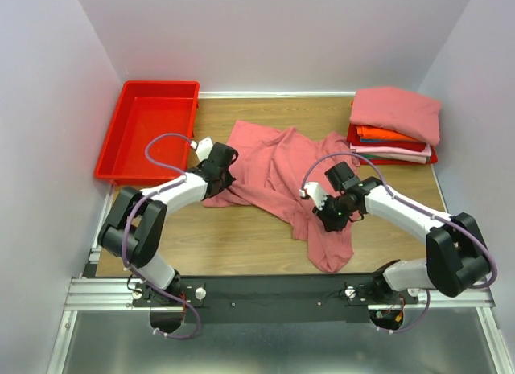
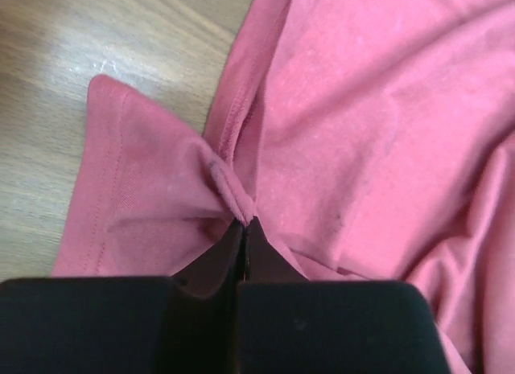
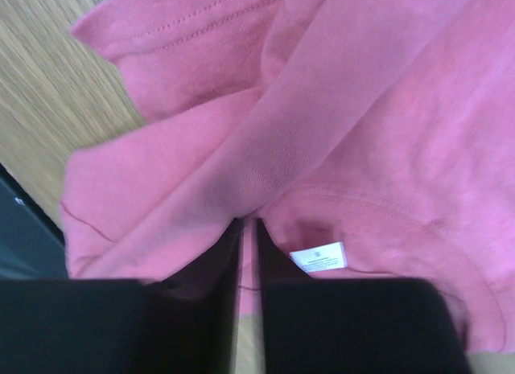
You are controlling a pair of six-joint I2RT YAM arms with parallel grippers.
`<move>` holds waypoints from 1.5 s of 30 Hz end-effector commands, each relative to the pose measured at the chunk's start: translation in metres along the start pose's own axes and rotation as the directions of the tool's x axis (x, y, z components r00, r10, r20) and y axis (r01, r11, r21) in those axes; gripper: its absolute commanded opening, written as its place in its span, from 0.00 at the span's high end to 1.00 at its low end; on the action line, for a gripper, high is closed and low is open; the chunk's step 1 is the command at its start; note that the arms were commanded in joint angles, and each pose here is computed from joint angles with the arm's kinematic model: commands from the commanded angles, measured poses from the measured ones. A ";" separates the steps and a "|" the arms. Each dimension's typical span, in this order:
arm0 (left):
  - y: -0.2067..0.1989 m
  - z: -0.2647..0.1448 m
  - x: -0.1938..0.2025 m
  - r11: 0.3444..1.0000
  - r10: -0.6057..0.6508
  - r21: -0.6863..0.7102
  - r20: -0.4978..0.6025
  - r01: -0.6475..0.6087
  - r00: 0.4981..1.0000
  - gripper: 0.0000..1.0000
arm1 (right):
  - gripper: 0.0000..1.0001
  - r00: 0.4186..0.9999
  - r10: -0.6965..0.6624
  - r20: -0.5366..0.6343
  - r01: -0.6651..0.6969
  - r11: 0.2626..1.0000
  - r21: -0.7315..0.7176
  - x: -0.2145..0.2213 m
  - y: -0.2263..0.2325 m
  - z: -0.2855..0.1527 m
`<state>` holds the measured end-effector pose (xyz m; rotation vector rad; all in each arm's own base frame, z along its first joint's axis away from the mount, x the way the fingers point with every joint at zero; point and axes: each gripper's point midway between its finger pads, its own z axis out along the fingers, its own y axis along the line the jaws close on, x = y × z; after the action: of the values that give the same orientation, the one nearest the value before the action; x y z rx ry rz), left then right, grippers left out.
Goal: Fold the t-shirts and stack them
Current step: Flatten the tshirt out
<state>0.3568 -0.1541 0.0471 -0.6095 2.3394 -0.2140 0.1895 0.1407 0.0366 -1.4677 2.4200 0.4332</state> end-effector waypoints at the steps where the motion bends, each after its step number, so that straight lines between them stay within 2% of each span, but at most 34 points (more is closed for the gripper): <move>1: -0.011 -0.028 -0.046 0.999 -0.001 0.046 0.142 -0.006 0.990 1.00 | 0.94 1.000 -0.029 0.007 0.029 0.999 -0.039 -0.011 0.004 -0.004; 3: -0.016 -0.043 -0.062 0.997 -0.004 0.073 0.191 -0.011 0.982 1.00 | 1.00 0.999 -0.043 0.020 0.044 0.998 -0.055 -0.019 0.006 -0.013; 7: -0.018 -0.081 -0.097 0.991 -0.043 0.137 0.287 0.004 0.957 1.00 | 0.99 0.991 -0.097 0.094 0.099 0.995 -0.023 -0.054 -0.002 -0.040; 11: -0.019 -0.102 -0.110 0.982 -0.058 0.191 0.319 -0.005 0.946 1.00 | 1.00 0.981 -0.121 0.152 0.122 0.992 0.000 -0.080 -0.007 -0.061; 14: -0.022 -0.108 -0.107 0.975 -0.046 0.221 0.308 -0.024 0.950 1.00 | 0.56 0.984 -0.084 0.156 0.106 0.984 -0.143 -0.081 0.016 -0.056; 15: -0.022 -0.107 -0.105 0.974 -0.041 0.227 0.300 -0.029 0.953 1.00 | 0.39 0.987 -0.061 0.148 0.091 0.976 -0.200 -0.076 0.025 -0.050; 16: -0.024 -0.107 -0.101 0.970 -0.032 0.238 0.286 -0.039 0.958 1.00 | 0.35 0.988 -0.030 0.148 0.071 0.957 -0.281 -0.074 0.039 -0.043; 18: -0.023 -0.103 -0.095 0.970 -0.024 0.240 0.270 -0.043 0.962 1.00 | 0.34 0.989 -0.045 0.143 0.089 0.945 -0.315 -0.073 0.053 -0.028; 19: -0.023 -0.102 -0.092 0.968 -0.020 0.246 0.262 -0.047 0.965 1.00 | 0.33 0.994 -0.042 0.099 0.071 0.946 -0.316 -0.065 0.063 -0.016; 27: -0.016 -0.099 -0.083 0.970 -0.021 0.240 0.249 -0.041 0.968 1.00 | 0.29 0.995 0.081 0.064 -0.069 0.983 -0.171 -0.090 0.049 0.027; 29: -0.015 -0.098 -0.080 0.969 -0.023 0.244 0.242 -0.038 0.970 1.00 | 0.30 0.995 0.090 0.047 -0.081 0.984 -0.160 -0.088 0.047 0.034; 33: -0.014 -0.097 -0.080 0.970 -0.024 0.241 0.243 -0.036 0.970 1.00 | 0.47 0.994 0.108 0.003 -0.106 0.983 -0.148 -0.083 0.044 0.047; 34: -0.013 -0.097 -0.080 0.971 -0.023 0.238 0.245 -0.037 0.969 1.00 | 0.57 0.993 0.114 -0.007 -0.114 0.983 -0.144 -0.082 0.042 0.050; 36: -0.015 -0.099 -0.083 0.970 -0.023 0.239 0.251 -0.039 0.968 1.00 | 0.71 0.994 0.112 -0.006 -0.112 0.985 -0.135 -0.085 0.040 0.050; 37: -0.014 -0.100 -0.085 0.970 -0.024 0.238 0.257 -0.039 0.966 1.00 | 0.83 0.995 0.101 0.011 -0.099 0.988 -0.122 -0.093 0.036 0.046; 40: -0.014 -0.105 -0.096 0.970 -0.042 0.242 0.277 -0.027 0.960 1.00 | 1.00 0.997 0.033 0.076 -0.035 0.999 0.025 -0.120 0.008 0.024; 43: -0.016 -0.111 -0.112 0.964 -0.074 0.264 0.302 -0.009 0.950 1.00 | 1.00 0.988 -0.061 0.142 0.023 0.967 0.256 -0.141 -0.054 -0.025; 44: -0.021 -0.116 -0.122 0.960 -0.089 0.281 0.320 -0.005 0.943 1.00 | 1.00 0.974 -0.103 0.201 0.035 0.949 0.313 -0.164 -0.073 -0.052; 45: -0.022 -0.117 -0.130 0.957 -0.100 0.289 0.327 0.001 0.940 1.00 | 1.00 0.969 -0.127 0.210 0.047 0.936 0.349 -0.169 -0.089 -0.066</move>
<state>0.3524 -0.1159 0.1695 -0.5147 2.0411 -0.3566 0.2516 0.2393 0.0695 -1.3844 2.3701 0.4253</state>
